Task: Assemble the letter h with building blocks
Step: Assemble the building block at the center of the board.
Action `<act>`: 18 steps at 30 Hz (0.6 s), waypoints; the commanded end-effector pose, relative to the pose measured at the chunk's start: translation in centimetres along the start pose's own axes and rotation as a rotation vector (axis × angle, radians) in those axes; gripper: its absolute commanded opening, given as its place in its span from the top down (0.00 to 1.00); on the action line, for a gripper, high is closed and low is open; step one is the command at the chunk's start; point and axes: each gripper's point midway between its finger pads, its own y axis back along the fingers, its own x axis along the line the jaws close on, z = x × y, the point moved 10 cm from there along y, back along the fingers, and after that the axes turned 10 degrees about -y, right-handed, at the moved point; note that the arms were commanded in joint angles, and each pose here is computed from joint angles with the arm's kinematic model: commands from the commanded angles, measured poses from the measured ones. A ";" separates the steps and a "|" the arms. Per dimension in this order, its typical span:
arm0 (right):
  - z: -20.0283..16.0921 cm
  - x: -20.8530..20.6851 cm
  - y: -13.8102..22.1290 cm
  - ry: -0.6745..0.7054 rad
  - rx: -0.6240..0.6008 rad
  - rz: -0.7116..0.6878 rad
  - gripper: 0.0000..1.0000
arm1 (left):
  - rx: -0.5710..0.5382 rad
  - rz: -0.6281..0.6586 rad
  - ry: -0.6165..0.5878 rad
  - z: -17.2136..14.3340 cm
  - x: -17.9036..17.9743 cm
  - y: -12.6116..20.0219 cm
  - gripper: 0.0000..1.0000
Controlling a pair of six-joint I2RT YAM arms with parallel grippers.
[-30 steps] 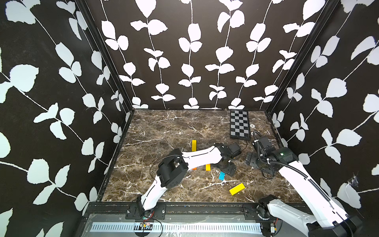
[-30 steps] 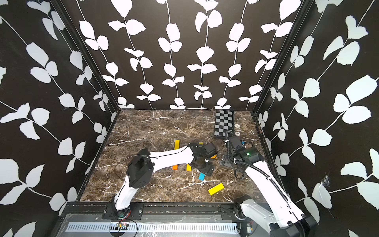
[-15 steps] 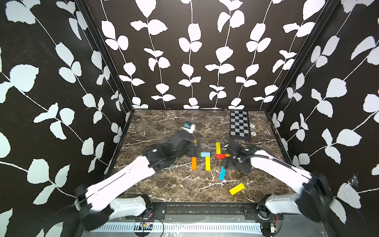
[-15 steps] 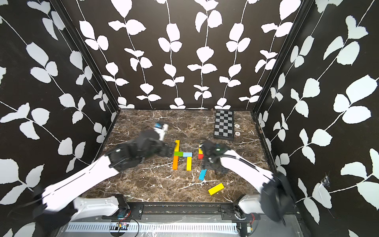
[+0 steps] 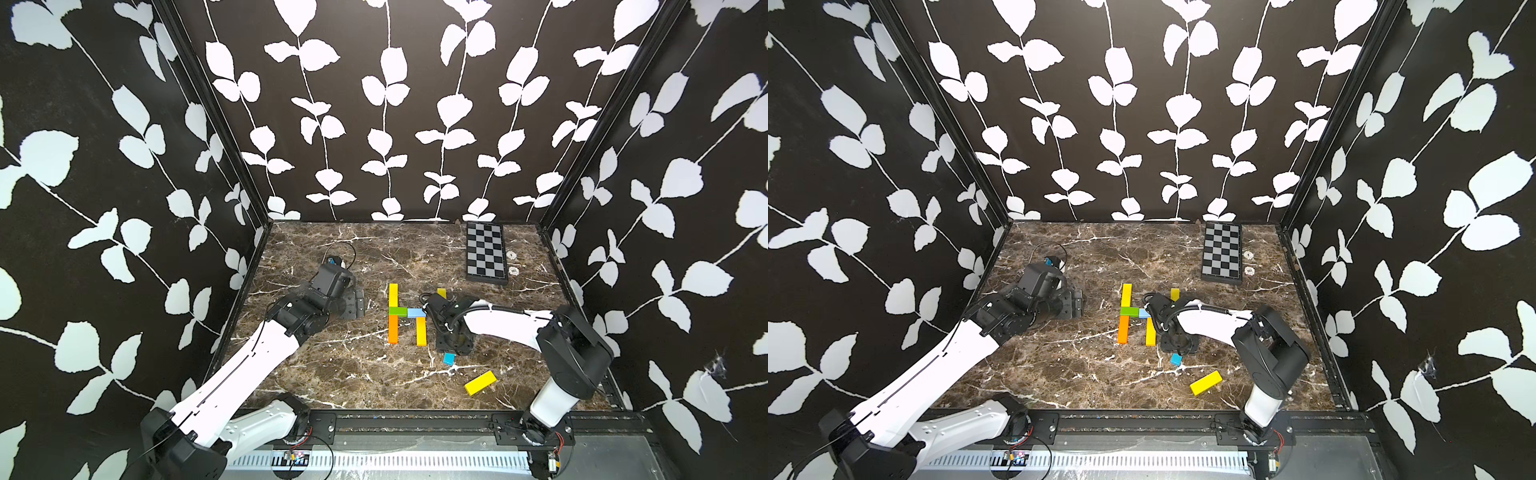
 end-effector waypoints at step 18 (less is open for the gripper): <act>3.9 1.8 -0.1 0.128 0.098 0.061 0.66 | 0.131 -0.017 0.030 -0.5 0.0 -2.2 0.25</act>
